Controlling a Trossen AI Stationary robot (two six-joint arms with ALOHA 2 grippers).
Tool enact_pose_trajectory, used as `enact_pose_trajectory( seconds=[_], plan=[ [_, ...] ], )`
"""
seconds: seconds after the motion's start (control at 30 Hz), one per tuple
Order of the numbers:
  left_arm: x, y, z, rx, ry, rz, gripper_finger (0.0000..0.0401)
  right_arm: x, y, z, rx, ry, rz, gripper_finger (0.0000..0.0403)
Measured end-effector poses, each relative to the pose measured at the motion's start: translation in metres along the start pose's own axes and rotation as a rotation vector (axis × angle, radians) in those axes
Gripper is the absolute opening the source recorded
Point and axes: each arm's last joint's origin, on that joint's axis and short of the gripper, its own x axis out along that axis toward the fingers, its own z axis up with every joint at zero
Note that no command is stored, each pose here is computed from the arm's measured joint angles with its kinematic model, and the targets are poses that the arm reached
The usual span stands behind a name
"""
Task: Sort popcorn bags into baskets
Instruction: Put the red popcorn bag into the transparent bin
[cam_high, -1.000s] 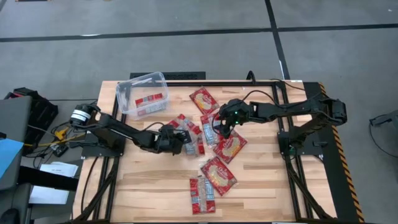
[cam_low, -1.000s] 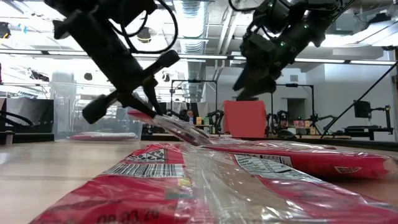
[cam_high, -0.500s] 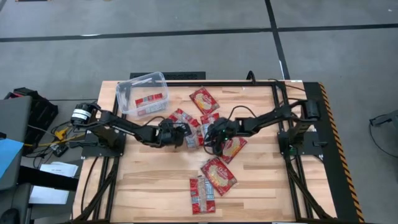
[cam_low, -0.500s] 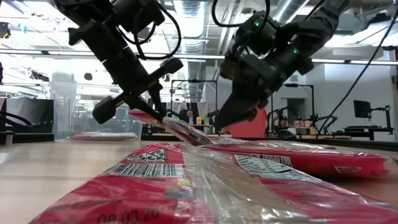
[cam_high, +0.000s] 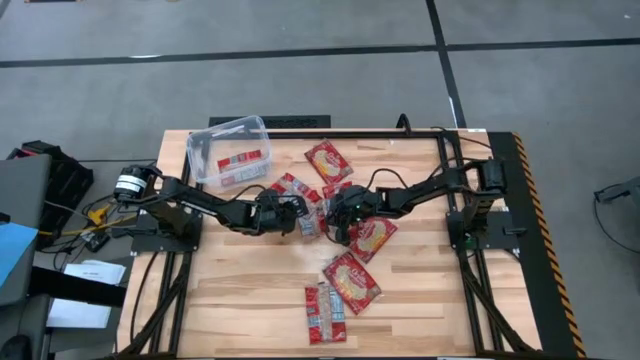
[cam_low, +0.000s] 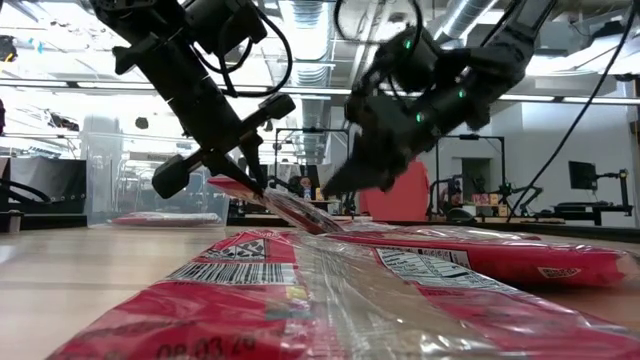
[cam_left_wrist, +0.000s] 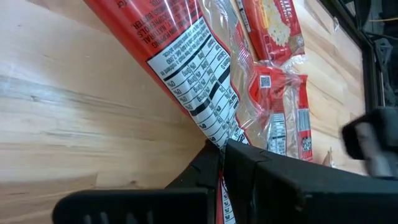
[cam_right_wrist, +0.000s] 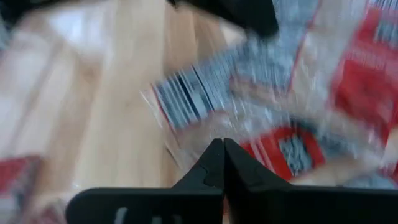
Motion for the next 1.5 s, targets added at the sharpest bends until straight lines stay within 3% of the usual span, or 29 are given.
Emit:
enact_pose_trajectory(
  seconds=[0.27, 0.9, 1.13, 1.3, 1.5],
  plan=[
    [0.000, 0.000, -0.001, -0.002, 0.025, 0.000, 0.0000, 0.028, 0.005, -0.012, -0.005, 0.061, 0.015, 0.0017],
    [-0.019, -0.008, 0.008, 0.042, 0.117, -0.007, 0.0000, 0.027, -0.006, -0.020, 0.038, 0.162, -0.067, 0.0006],
    [-0.024, -0.010, 0.009, 0.063, 0.178, -0.015, 0.0000, 0.026, -0.011, -0.021, 0.050, 0.183, -0.081, 0.0022],
    [-0.041, -0.021, 0.017, 0.099, 0.284, -0.093, 0.0000, 0.026, -0.012, -0.021, 0.045, 0.183, -0.078, 0.0016],
    [-0.074, -0.027, 0.041, 0.086, 0.304, -0.145, 0.0000, 0.026, -0.011, -0.021, 0.036, 0.185, -0.069, 0.0022]
  ],
)
